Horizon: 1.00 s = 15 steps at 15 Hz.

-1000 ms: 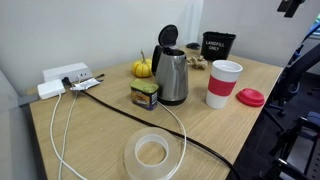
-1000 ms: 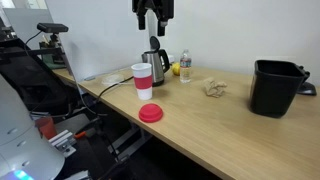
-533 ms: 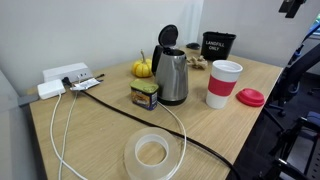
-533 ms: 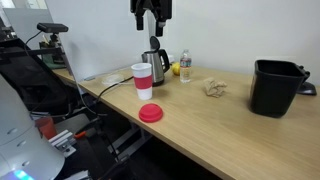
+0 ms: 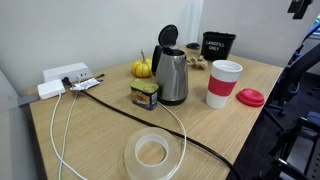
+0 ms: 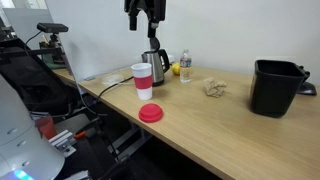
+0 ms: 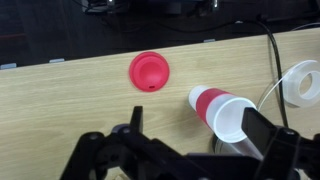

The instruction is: Cover the cup with the pink cover

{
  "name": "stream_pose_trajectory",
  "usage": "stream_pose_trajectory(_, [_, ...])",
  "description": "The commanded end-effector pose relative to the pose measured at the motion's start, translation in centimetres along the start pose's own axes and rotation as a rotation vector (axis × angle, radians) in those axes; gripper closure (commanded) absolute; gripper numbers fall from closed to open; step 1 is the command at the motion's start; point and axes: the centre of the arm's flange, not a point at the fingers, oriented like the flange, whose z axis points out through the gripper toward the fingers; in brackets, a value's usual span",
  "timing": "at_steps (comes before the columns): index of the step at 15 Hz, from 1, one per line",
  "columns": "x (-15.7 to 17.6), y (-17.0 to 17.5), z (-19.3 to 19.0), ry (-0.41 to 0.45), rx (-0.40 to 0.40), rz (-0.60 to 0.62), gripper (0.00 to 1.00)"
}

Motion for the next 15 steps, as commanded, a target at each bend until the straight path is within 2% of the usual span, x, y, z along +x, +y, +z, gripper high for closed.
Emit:
stream_pose_trajectory(1, [-0.04,-0.02,-0.07,-0.004,0.001,0.000,0.00])
stream_pose_trajectory(6, [-0.04,-0.02,-0.08,-0.006,0.002,0.000,0.00])
stream_pose_trajectory(9, [-0.11,-0.15,-0.19,-0.012,-0.029,0.037,0.00])
stream_pose_trajectory(11, [0.00,-0.17,-0.17,0.017,-0.058,0.057,0.00])
stream_pose_trajectory(15, [-0.05,-0.26,-0.31,-0.009,-0.067,0.063,0.00])
